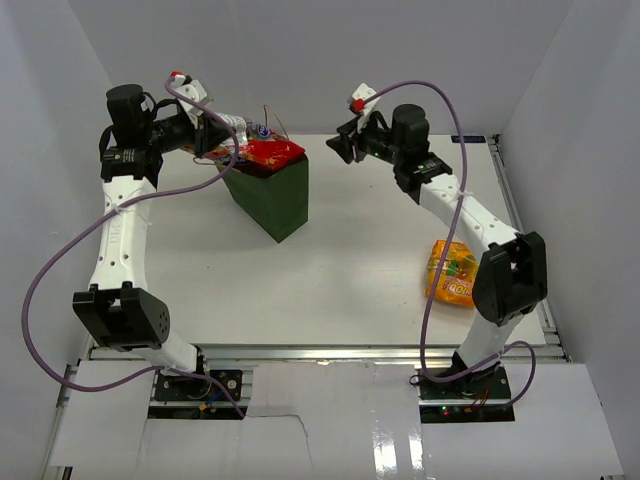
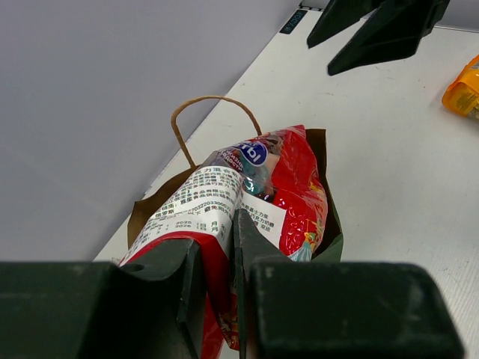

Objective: Place the snacks into the paper bag

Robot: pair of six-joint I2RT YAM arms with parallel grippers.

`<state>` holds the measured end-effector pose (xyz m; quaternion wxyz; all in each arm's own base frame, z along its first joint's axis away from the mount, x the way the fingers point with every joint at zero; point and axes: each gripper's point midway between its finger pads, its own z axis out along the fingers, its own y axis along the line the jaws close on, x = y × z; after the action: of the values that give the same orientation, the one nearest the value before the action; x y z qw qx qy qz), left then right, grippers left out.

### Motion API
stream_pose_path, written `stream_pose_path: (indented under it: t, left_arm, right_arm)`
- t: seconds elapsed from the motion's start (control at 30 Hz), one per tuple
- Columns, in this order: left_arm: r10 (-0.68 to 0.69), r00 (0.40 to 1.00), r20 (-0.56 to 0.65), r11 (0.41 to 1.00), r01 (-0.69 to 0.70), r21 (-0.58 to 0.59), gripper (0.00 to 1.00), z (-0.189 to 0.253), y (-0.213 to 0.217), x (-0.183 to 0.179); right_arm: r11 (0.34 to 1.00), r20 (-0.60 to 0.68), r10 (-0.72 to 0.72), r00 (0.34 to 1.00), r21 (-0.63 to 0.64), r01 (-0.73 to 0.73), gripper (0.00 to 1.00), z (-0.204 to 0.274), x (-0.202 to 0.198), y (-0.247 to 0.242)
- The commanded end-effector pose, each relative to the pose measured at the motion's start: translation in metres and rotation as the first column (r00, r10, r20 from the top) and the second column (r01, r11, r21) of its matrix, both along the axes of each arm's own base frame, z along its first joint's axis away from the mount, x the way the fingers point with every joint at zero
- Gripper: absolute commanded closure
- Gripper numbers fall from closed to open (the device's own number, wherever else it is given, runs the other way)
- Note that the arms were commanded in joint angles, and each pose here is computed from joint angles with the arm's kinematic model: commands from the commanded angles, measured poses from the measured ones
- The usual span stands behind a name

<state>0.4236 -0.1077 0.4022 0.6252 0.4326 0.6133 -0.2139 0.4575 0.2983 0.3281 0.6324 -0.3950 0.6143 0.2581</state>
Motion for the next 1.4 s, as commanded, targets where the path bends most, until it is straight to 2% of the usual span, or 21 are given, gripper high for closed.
stream_pose_path:
  t: [0.0, 0.03, 0.07, 0.1, 0.23, 0.33, 0.37, 0.5, 0.6, 0.73, 0.87, 1.07, 1.13, 1.37]
  left_arm:
    - [-0.023, 0.976, 0.216, 0.999, 0.016, 0.036, 1.0, 0.055, -0.001, -0.024]
    - [-0.023, 0.976, 0.215, 0.999, 0.016, 0.035, 1.0, 0.055, -0.001, -0.024]
    - [-0.023, 0.976, 0.216, 0.999, 0.016, 0.036, 1.0, 0.054, -0.001, -0.024]
    - [-0.025, 0.976, 0.216, 0.999, 0.017, 0.036, 1.0, 0.055, -0.001, -0.024]
    - [-0.022, 0.976, 0.218, 0.999, 0.014, 0.036, 1.0, 0.055, 0.0, -0.024]
    - [-0.018, 0.973, 0.229, 0.999, 0.009, 0.038, 1.0, 0.059, 0.0, -0.024]
    - [-0.018, 0.973, 0.231, 0.999, 0.009, 0.038, 1.0, 0.06, 0.0, -0.024]
    - [-0.016, 0.969, 0.245, 0.999, 0.007, 0.036, 1.0, 0.064, 0.0, -0.025]
    - [-0.013, 0.97, 0.244, 1.0, 0.005, 0.031, 1.0, 0.064, 0.0, -0.024]
    - [-0.018, 0.968, 0.249, 1.0, 0.013, 0.021, 1.0, 0.067, -0.002, -0.024]
    - [-0.01, 0.965, 0.261, 1.0, 0.007, 0.014, 1.0, 0.071, -0.001, -0.027]
    - [-0.009, 0.963, 0.27, 1.0, 0.007, 0.01, 1.0, 0.074, -0.002, -0.029]
    - [-0.009, 0.962, 0.274, 1.0, 0.007, 0.008, 1.0, 0.075, -0.001, -0.03]
    - [-0.02, 0.968, 0.252, 1.0, 0.02, 0.003, 1.0, 0.065, -0.003, -0.027]
  right_arm:
    - [0.982, 0.077, -0.139, 0.987, 0.141, 0.127, 0.53, 0.05, 0.024, 0.017]
    - [0.981, 0.08, -0.145, 0.986, 0.145, 0.133, 0.57, 0.051, 0.028, 0.022]
    - [0.983, 0.061, -0.136, 0.989, 0.132, 0.127, 0.58, 0.039, 0.032, 0.036]
    - [0.979, 0.078, -0.145, 0.986, 0.158, 0.132, 0.59, 0.056, 0.036, 0.04]
    - [0.984, 0.048, -0.114, 0.992, 0.14, 0.106, 0.61, 0.046, 0.042, 0.062]
    - [0.996, 0.055, -0.021, 0.998, 0.093, 0.015, 0.62, 0.035, 0.027, 0.076]
    - [0.996, 0.053, 0.05, 0.997, 0.068, -0.054, 0.62, 0.031, 0.014, 0.082]
    - [0.974, 0.089, 0.226, 0.97, -0.02, -0.225, 0.64, 0.019, -0.021, 0.088]
    - [0.96, 0.115, 0.28, 0.953, -0.042, -0.277, 0.64, 0.015, -0.037, 0.088]
    - [0.951, 0.072, 0.307, 0.949, -0.067, -0.303, 0.65, 0.005, -0.039, 0.094]
    - [0.945, 0.084, 0.322, 0.943, -0.094, -0.314, 0.63, 0.001, -0.043, 0.103]
    - [0.943, 0.138, 0.326, 0.935, -0.119, -0.311, 0.56, 0.012, -0.044, 0.109]
    - [0.946, 0.15, 0.318, 0.936, -0.112, -0.304, 0.49, 0.018, -0.044, 0.109]
    - [0.954, 0.159, 0.297, 0.942, -0.101, -0.283, 0.46, 0.024, -0.04, 0.109]
